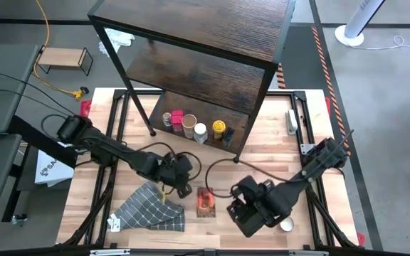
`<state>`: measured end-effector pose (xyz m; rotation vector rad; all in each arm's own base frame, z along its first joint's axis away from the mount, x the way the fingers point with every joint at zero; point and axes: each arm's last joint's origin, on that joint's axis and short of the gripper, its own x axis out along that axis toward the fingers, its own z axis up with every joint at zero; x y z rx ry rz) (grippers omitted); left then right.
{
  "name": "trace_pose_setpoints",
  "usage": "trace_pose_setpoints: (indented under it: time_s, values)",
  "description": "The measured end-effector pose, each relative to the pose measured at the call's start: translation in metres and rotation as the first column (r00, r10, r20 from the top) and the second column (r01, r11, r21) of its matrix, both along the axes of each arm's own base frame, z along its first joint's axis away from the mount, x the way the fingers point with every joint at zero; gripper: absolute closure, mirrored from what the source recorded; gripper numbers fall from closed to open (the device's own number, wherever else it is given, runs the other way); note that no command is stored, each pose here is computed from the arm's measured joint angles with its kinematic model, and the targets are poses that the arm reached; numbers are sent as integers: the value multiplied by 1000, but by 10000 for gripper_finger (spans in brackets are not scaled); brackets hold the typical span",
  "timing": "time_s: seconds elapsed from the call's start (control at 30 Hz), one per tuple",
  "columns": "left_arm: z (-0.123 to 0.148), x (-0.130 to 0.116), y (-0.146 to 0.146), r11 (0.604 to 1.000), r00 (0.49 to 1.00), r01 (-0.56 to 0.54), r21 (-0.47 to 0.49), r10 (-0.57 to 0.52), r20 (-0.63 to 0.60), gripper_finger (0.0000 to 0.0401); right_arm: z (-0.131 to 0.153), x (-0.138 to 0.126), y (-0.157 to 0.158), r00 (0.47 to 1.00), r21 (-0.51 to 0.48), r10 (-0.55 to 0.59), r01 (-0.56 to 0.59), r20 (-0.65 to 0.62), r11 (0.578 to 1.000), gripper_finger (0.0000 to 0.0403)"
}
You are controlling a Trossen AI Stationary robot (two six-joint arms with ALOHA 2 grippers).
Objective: Shelf spices
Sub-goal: Put the orange seasoning pack on the shelf
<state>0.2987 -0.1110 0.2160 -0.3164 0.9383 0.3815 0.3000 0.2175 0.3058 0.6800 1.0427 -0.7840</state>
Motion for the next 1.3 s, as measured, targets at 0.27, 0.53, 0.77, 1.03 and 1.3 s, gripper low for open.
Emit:
trace_pose_setpoints:
  time_s: [0.27,0.53,0.77,1.03,1.3]
  values:
    - [-58,-36,-15,964,1000,-13,-265,6,-30,401,-88,25,15,984,248,43,-86,173,965,154]
    - [-79,-46,-18,936,997,-73,-344,65,-37,401,-141,41,-19,941,366,-144,24,306,930,146]
    - [-90,-35,-21,945,999,-22,-325,33,28,401,-159,43,-42,948,391,-190,79,255,917,117]
    - [-113,-17,-32,914,998,10,-405,17,62,401,-173,45,-53,914,384,-226,86,336,919,115]
    - [-118,-14,-37,911,992,-21,-412,69,102,401,-195,42,-48,850,448,-301,87,432,890,115]
